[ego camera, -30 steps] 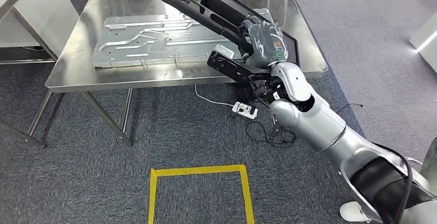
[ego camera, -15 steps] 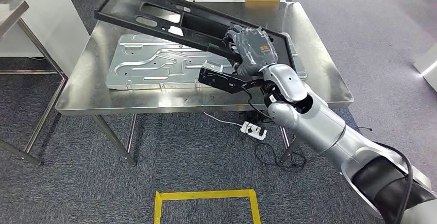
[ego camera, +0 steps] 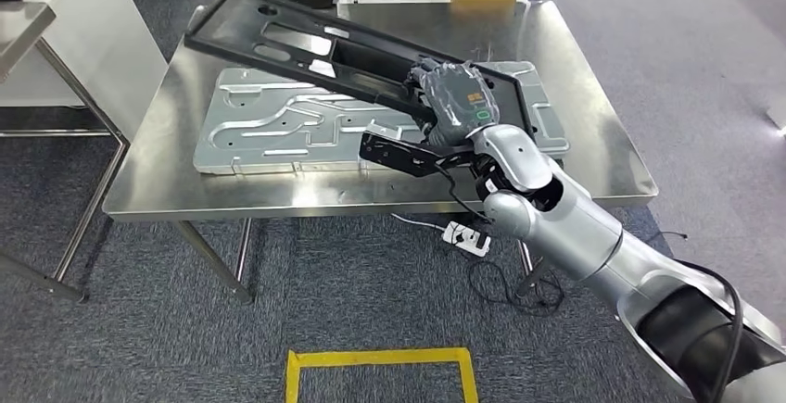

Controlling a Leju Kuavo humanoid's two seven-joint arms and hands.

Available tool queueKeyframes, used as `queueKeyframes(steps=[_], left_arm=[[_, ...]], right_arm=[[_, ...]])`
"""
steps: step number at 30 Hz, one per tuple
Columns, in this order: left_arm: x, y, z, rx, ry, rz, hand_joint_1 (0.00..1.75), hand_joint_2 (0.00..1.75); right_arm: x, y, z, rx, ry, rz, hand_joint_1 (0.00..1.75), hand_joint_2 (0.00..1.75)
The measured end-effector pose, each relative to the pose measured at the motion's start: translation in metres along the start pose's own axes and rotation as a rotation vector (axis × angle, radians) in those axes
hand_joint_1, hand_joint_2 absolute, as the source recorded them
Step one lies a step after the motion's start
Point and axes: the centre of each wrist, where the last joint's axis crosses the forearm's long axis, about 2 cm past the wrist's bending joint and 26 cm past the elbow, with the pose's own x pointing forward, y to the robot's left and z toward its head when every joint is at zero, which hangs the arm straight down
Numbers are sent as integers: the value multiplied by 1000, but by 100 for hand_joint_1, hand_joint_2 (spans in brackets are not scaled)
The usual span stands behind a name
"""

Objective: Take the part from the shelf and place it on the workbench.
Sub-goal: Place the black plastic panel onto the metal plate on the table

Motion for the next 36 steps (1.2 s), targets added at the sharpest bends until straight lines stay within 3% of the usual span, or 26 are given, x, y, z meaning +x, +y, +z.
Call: queueKeyframes(steps=[36], left_arm=[[0,9,-2,13,12,-21,0,175]], right_arm=[[2,15,14,44,6,23,175,175]])
